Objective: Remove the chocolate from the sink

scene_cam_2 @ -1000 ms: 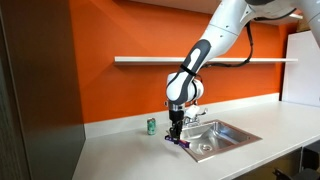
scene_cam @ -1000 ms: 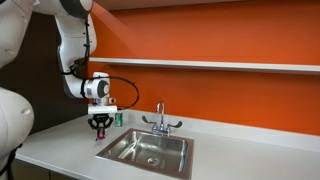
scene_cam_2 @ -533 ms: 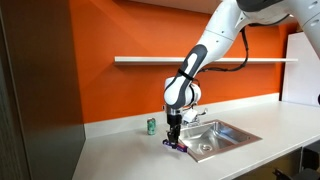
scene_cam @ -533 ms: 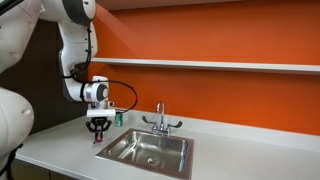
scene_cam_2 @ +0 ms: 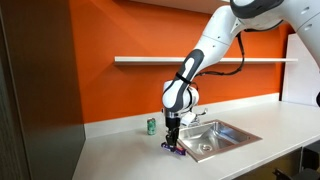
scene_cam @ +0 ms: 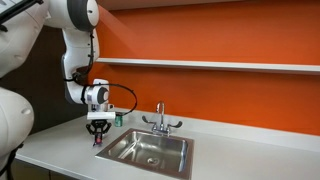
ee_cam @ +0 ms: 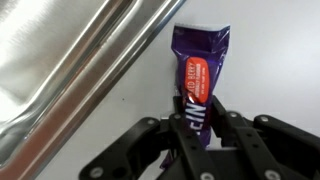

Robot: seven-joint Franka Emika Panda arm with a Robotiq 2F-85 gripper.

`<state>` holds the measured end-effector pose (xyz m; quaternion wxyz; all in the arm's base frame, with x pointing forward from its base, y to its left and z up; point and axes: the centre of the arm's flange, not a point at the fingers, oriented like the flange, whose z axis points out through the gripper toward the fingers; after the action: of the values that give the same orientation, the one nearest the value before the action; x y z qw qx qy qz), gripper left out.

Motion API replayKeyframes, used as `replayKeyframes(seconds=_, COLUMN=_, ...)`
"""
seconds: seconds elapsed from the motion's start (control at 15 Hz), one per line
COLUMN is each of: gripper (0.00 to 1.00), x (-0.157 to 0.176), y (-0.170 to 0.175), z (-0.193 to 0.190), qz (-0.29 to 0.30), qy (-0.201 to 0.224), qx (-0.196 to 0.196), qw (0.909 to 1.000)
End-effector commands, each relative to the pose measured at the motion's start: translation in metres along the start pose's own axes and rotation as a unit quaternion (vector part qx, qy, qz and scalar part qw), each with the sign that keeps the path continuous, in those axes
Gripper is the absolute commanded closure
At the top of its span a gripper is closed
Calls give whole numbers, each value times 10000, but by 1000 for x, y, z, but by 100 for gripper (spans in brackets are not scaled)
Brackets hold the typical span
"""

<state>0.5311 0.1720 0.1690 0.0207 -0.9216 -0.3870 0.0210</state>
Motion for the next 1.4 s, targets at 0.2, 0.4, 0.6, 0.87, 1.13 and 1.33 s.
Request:
replayKeyframes(seconds=0.2, gripper=93, x=11, y=6, z=10, qz=-118, qy=-11, qx=18, qw=9999)
replayKeyframes(seconds=0.4, gripper=44, x=10, y=8, z=12, qz=-85, qy=-29, qx=32, qw=10000)
replayKeyframes(seconds=0.6, gripper=23, x=8, y=9, z=9, qz=-44, qy=-17, qx=24, qw=10000)
replayKeyframes(seconds=0.87, gripper=0, x=-1, y=16, z=-6, qz=133, qy=16, qx=-15, qw=9999)
replayKeyframes(seconds=1.13, gripper=0, x=-10, y=27, z=-19, qz=281, qy=61, qx=-84, qw=9996)
replayKeyframes(seconds=1.33, gripper=0, x=-18, y=38, z=-27, qz=461, qy=91, qx=-130, qw=9988)
